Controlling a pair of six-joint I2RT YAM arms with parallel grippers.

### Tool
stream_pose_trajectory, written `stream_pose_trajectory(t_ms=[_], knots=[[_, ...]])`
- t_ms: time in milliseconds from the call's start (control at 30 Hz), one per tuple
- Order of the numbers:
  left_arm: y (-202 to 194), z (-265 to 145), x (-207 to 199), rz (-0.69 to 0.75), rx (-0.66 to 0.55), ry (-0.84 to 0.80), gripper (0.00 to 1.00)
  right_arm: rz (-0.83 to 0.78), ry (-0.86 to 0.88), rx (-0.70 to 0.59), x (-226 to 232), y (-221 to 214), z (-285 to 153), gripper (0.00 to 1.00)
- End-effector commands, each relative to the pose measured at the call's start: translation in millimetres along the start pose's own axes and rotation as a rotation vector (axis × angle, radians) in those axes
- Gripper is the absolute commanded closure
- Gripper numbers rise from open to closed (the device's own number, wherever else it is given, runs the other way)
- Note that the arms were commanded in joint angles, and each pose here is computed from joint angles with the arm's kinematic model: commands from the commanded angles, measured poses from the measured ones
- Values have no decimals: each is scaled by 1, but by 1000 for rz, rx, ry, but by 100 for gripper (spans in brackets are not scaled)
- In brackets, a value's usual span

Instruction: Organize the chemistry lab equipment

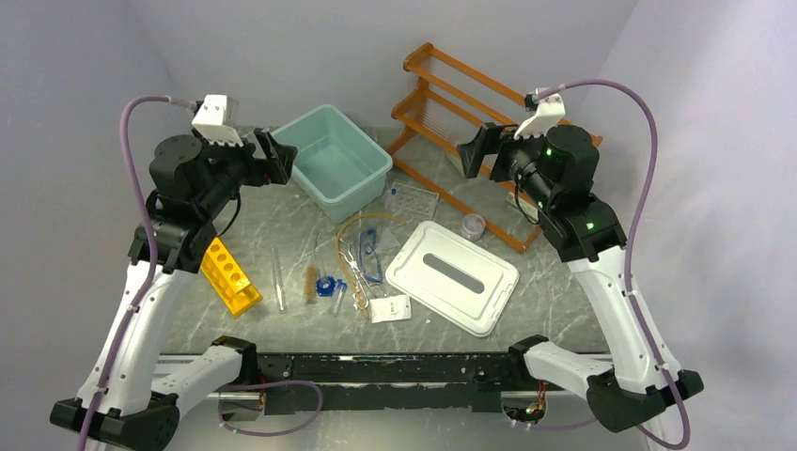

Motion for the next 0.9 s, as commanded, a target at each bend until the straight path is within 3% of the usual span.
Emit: stream_pose_trajectory(t_ms=[0, 200, 433, 567, 667, 867], knots=[[12, -9, -5, -16, -107, -72, 6, -29, 66, -3, 6, -3, -10, 1], [-7, -22, -9, -44, -123, -138, 3, -32, 154, 42, 14, -20, -14, 0], [-31, -44, -21, -19, -113, -352, 3, -7, 280, 138, 26, -31, -14, 0], [-51, -47, -21, -3, 18, -387, 3, 69, 291, 265, 35, -60, 6, 0], [-72, -44, -17, -21, 126, -381, 7, 81, 308, 292, 54, -84, 23, 0], [-106, -37, -7, -65, 253, -277, 14, 0, 303, 384, 103, -141, 58, 16]])
Point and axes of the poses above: each gripper's point midway between its finger pads, its own z axis out along the fingers, its own x axis along the line the jaws close on, y = z × x, the point moved 10 cm from there along -z, back along the fingers, and after that the axes turned 4 degrees about z, right-handed, at the moved point
